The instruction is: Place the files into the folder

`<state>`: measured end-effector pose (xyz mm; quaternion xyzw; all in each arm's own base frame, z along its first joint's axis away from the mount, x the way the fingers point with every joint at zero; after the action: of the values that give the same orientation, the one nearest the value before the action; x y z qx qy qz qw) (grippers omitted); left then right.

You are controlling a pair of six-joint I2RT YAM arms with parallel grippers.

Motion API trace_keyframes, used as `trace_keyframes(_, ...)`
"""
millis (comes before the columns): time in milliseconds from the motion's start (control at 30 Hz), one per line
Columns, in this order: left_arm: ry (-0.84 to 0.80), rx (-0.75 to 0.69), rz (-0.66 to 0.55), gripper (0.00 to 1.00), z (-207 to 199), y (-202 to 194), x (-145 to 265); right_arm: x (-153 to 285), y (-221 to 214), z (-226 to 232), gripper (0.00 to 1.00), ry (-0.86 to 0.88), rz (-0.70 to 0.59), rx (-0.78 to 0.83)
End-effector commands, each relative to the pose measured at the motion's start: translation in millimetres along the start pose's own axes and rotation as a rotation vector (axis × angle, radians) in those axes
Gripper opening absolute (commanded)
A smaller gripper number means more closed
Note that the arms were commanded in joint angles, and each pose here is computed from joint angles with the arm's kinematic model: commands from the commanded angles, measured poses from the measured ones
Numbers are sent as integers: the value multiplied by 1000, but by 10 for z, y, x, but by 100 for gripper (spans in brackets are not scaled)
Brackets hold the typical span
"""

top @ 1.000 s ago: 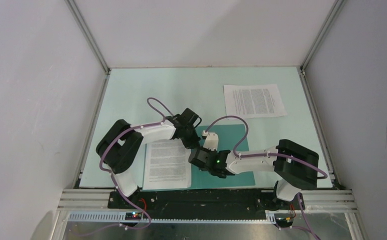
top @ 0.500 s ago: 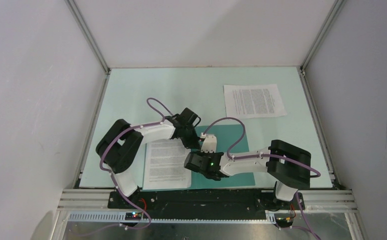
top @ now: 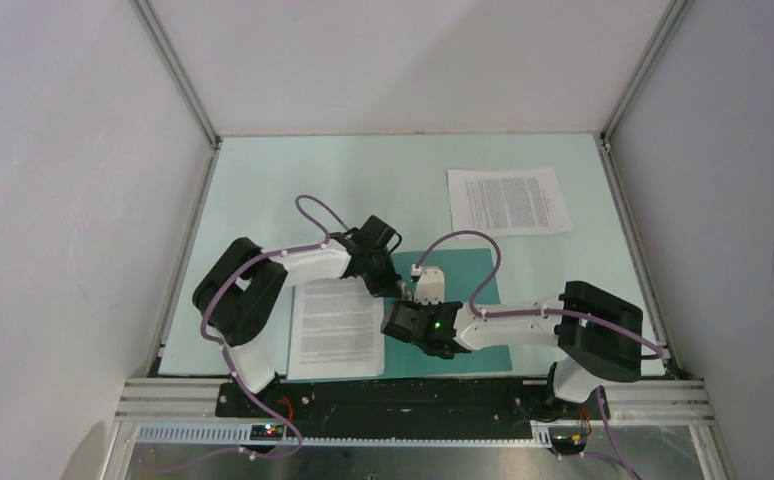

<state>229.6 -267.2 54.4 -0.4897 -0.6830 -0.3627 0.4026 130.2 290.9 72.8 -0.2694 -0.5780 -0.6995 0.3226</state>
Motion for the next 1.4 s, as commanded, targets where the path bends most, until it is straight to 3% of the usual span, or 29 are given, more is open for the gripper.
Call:
trace_keyframes(0,356,-38,65,0,830,-246,-242,39,-48,-264,5,-71,45,101)
trace_keyframes(333,255,-83,-3,1,521,-75,-62,269,339,-103,22,75,23,4)
trace_keyframes(433,212,-107,-34,8,382,12,21,328,484,-90,25,124,19,-33)
trace_keyframes(500,184,-128,-57,16,287,69,87,347,564,-93,28,149,17,-50)
trace_keyframes(667,144,-168,-131,57,53,261,264,354,724,-82,35,217,2,-61)
trace_keyframes(833,121,-195,-198,76,-118,423,462,257,814,-71,36,272,14,-93)
trace_keyframes(1167,142,-167,-313,82,77,683,900,234,667,56,36,411,65,-75)
trace_keyframes(1367,142,-154,-324,82,265,625,1024,227,200,141,19,449,141,-58)
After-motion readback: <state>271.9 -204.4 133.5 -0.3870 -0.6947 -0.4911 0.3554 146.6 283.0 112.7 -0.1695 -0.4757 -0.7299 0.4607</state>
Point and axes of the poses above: each gripper's point midway between its finger pads, its own x axis back along the fingers, its own z axis along the line the jaws close on, y = z × x, the point moved 5 cm from there along x, back along the fingers, and after that the axes turned 6 degrees about -x, right-handed, at the moved point
